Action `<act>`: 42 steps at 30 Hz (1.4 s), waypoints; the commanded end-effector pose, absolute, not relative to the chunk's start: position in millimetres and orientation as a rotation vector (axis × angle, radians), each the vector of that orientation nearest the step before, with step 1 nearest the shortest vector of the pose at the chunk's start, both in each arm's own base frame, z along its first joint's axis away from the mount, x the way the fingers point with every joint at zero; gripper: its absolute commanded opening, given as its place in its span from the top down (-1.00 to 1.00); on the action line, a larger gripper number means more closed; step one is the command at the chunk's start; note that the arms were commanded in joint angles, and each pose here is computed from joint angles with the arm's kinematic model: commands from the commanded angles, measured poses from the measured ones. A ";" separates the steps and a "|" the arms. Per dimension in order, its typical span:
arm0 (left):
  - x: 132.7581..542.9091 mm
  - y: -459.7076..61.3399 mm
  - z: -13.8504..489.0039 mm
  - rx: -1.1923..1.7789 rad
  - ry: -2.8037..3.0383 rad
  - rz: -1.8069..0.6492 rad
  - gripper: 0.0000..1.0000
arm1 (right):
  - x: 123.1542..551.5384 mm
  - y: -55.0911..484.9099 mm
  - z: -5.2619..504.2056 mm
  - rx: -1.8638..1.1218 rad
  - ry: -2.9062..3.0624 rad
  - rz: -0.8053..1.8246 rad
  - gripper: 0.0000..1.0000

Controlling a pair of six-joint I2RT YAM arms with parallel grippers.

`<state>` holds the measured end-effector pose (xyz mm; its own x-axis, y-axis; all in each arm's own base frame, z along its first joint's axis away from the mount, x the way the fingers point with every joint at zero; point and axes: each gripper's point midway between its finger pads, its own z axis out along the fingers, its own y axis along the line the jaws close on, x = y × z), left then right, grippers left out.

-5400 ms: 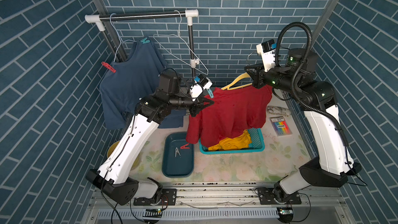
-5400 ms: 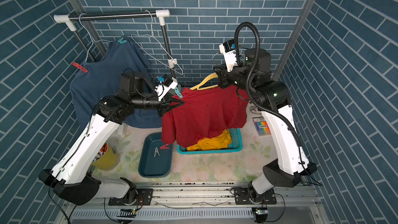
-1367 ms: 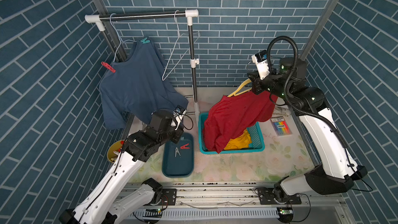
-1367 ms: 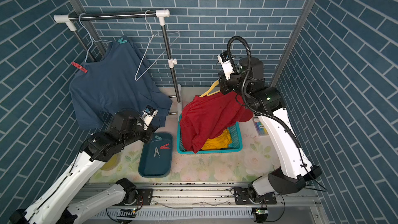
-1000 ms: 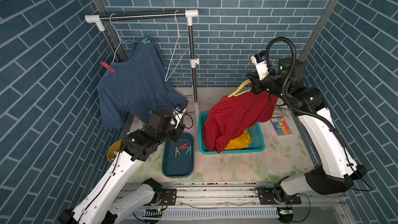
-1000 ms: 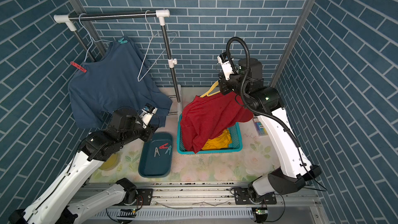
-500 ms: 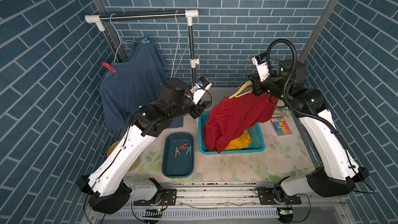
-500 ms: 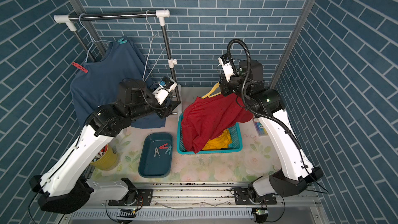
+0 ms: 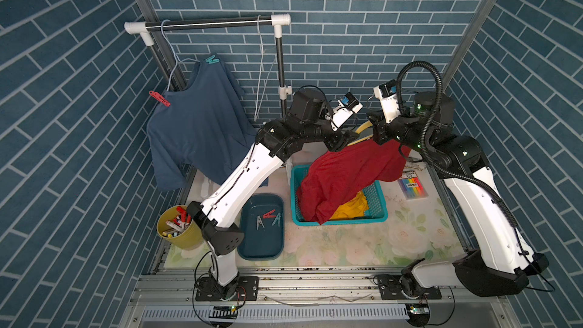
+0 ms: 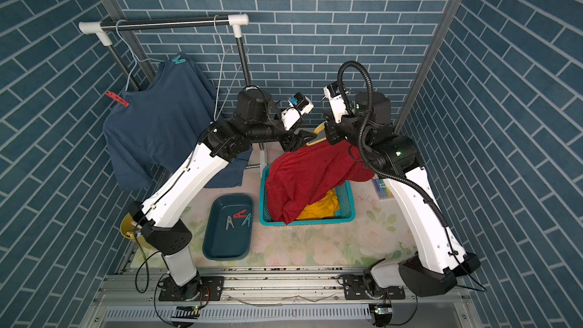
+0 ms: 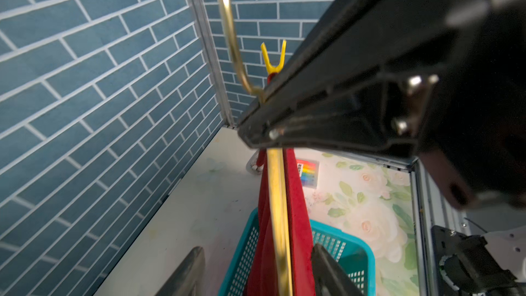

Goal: Remove the clothespins securing t-shirts to the hanger
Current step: Adjust the hanger.

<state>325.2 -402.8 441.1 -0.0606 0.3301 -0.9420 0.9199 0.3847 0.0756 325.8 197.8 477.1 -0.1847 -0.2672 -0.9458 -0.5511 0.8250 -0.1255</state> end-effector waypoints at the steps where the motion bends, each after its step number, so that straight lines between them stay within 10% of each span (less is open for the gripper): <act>1: 310.7 -422.4 444.8 1.177 1.587 -0.877 -0.21 | 317.5 196.9 498.4 -0.597 1.705 0.332 1.00; 13: 296.9 -414.8 446.1 1.280 1.548 -0.835 1.00 | 304.8 190.4 503.7 -0.587 1.685 0.348 1.00; 15: 294.5 -406.3 450.2 1.298 1.530 -0.794 1.00 | 297.5 190.5 505.4 -0.601 1.673 0.368 1.00; 19: 295.8 -386.3 457.9 1.292 1.534 -0.735 1.00 | 285.1 180.1 508.6 -0.596 1.630 0.344 0.11; 23: 288.6 -365.0 467.1 1.302 1.526 -0.729 1.00 | 270.2 161.3 517.9 -0.607 1.621 0.278 -0.30; 42: 266.4 -286.2 452.6 1.347 1.550 -0.855 1.00 | 250.2 169.1 523.7 -0.754 1.667 0.974 -0.73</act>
